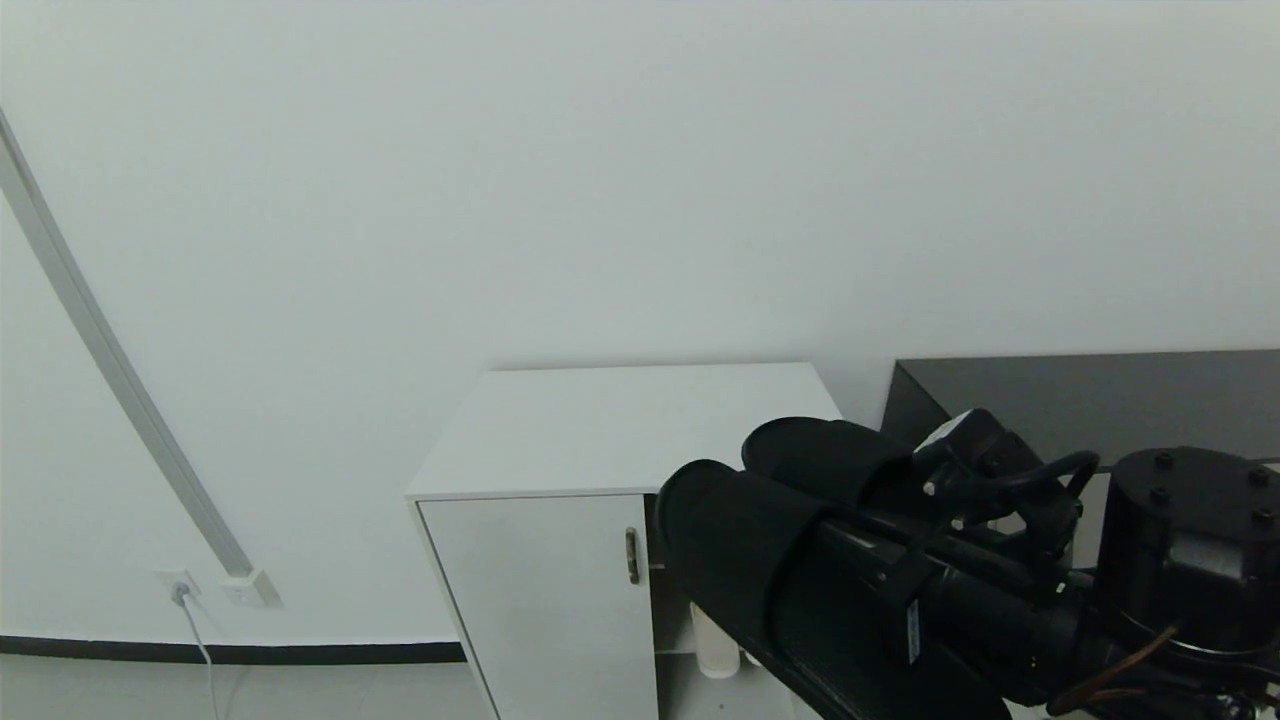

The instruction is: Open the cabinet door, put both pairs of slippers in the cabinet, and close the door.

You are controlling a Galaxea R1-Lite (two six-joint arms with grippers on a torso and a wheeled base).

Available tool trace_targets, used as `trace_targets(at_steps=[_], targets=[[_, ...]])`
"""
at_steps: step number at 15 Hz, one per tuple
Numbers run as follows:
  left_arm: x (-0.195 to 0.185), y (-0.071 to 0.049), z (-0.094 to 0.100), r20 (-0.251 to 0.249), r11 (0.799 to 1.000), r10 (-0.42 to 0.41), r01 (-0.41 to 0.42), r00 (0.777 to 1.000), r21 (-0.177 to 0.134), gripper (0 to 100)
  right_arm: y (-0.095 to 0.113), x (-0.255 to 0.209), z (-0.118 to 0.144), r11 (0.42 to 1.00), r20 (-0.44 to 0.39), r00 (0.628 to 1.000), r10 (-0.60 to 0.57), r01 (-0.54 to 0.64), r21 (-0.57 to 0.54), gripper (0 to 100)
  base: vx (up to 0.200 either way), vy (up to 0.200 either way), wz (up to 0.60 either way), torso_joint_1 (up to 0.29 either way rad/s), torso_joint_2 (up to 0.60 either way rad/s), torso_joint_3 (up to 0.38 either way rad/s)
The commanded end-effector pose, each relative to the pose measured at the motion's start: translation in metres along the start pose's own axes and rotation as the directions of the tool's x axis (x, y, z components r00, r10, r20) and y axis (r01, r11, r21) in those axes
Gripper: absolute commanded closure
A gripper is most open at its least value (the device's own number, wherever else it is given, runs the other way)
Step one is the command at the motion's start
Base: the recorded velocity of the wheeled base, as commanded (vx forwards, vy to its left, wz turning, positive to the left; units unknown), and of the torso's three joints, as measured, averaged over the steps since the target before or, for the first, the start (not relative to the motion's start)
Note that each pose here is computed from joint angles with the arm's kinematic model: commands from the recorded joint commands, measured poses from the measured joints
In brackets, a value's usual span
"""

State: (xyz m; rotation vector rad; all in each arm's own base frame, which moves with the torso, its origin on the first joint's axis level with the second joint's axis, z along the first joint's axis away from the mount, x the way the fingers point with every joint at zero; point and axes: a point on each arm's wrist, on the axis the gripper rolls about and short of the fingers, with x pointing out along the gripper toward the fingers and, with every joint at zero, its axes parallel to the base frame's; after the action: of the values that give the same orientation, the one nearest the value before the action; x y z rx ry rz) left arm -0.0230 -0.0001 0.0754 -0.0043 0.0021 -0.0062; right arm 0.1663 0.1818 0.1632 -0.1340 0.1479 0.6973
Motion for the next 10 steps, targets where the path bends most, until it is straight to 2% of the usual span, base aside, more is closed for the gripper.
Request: trace_targets(at_steps=[1, 10], targets=[[0.0001, 0.0, 0.0, -0.001, 1.0, 0.0, 0.0, 1.0, 0.0, 100, 0.0002, -0.0002, -0.001, 1.0, -0.004, 1.0, 0.001, -0.001, -0.001, 100, 0.0, 0.0, 0.0, 0.0, 0.0, 0.0], [0.0001, 0.0, 0.0, -0.001, 1.0, 0.002, -0.002, 1.0, -0.003, 100, 0.001, 0.0003, -0.0078, 1.0, -0.031, 0.999, 0.009, -0.009, -0.004, 100, 0.0, 0.0, 0.0, 0.0, 0.0, 0.0]])
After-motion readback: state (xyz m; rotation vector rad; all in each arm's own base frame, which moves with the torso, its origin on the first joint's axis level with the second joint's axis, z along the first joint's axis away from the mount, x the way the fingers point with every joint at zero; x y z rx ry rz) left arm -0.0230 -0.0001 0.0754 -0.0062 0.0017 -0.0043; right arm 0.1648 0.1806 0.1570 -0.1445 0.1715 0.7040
